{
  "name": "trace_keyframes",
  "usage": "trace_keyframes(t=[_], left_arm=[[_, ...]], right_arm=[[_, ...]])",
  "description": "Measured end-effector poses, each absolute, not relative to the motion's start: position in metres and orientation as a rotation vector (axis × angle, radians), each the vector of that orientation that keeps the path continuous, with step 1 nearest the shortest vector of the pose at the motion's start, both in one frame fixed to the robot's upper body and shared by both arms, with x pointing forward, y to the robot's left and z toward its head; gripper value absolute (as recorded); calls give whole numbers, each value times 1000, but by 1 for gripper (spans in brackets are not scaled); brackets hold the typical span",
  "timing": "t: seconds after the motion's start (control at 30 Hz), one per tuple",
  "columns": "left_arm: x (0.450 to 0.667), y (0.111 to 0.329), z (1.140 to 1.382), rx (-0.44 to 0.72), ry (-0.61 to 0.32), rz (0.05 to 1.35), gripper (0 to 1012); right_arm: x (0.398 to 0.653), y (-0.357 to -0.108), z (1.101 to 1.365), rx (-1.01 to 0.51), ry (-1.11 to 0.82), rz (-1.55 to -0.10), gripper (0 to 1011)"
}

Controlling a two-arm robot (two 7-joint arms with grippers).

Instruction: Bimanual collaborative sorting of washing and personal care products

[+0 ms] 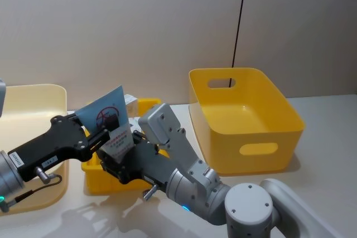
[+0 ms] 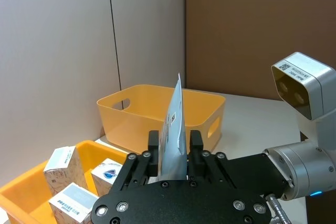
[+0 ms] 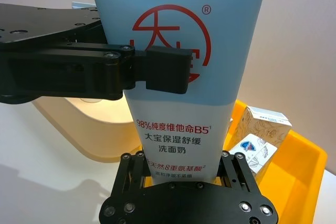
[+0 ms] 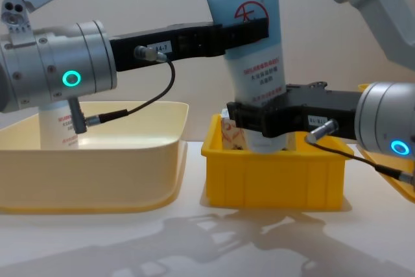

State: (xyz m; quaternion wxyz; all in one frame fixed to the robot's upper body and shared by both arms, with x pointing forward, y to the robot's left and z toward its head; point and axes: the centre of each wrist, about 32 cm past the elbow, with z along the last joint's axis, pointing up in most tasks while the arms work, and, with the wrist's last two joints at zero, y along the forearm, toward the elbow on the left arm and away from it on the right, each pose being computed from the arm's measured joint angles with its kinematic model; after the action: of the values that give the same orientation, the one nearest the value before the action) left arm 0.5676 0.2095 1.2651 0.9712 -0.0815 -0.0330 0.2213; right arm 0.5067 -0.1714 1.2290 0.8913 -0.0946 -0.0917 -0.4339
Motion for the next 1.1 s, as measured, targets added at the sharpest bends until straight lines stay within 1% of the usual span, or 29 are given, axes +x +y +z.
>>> trace_keyframes(t=[0.03, 0.07, 0.1, 0.13, 0.17, 0.23, 0.27, 0.3, 0.33, 0.37, 0.47, 0.5, 0.53, 0.67, 0.73, 1.1], left_arm=[[568, 209, 1265, -165, -67, 447, 338], [568, 209, 1265, -165, -66, 447, 399], [568, 209, 1265, -165, -67, 447, 432], [568, 209, 1265, -165, -67, 447, 432], [568, 209, 1265, -165, -66, 447, 488], [568, 209, 1265, -165, -67, 447, 537], [568, 209, 1265, -165, -66, 447, 596], [568, 209, 1265, -164, -67, 447, 629], [568, 209, 1265, -165, -67, 447, 629], [568, 209, 1265, -164, -67, 447, 688], [568, 209, 1265, -164, -67, 447, 756], [568, 209, 1265, -164, -67, 447, 817], [568, 209, 1265, -164, -67, 447, 853], [568, 209, 1265, -164, -67, 447, 939], [568, 209, 1265, -164, -67, 447, 1001], [568, 209, 1265, -164, -67, 447, 1002]], right_arm=[[507, -171, 1229, -196, -190, -901, 594], [507, -171, 1229, -196, -190, -901, 591], [507, -171, 1229, -197, -191, -901, 586], [507, -171, 1229, -197, -191, -901, 577], [507, -171, 1229, -197, -191, -901, 576], [507, -171, 1229, -197, -191, -901, 561], [507, -171, 1229, -197, -191, -901, 555], [507, -171, 1229, -197, -191, -902, 552], [507, -171, 1229, -197, -191, -902, 545], [507, -171, 1229, -197, -191, -902, 544], [507, -171, 1229, -197, -192, -902, 529], [507, -171, 1229, -196, -192, -903, 524], [507, -171, 1229, -194, -195, -905, 521], [507, -174, 1228, -188, -202, -925, 521], [507, -176, 1228, -184, -208, -942, 521], [505, -191, 1227, -158, -250, -1064, 521]])
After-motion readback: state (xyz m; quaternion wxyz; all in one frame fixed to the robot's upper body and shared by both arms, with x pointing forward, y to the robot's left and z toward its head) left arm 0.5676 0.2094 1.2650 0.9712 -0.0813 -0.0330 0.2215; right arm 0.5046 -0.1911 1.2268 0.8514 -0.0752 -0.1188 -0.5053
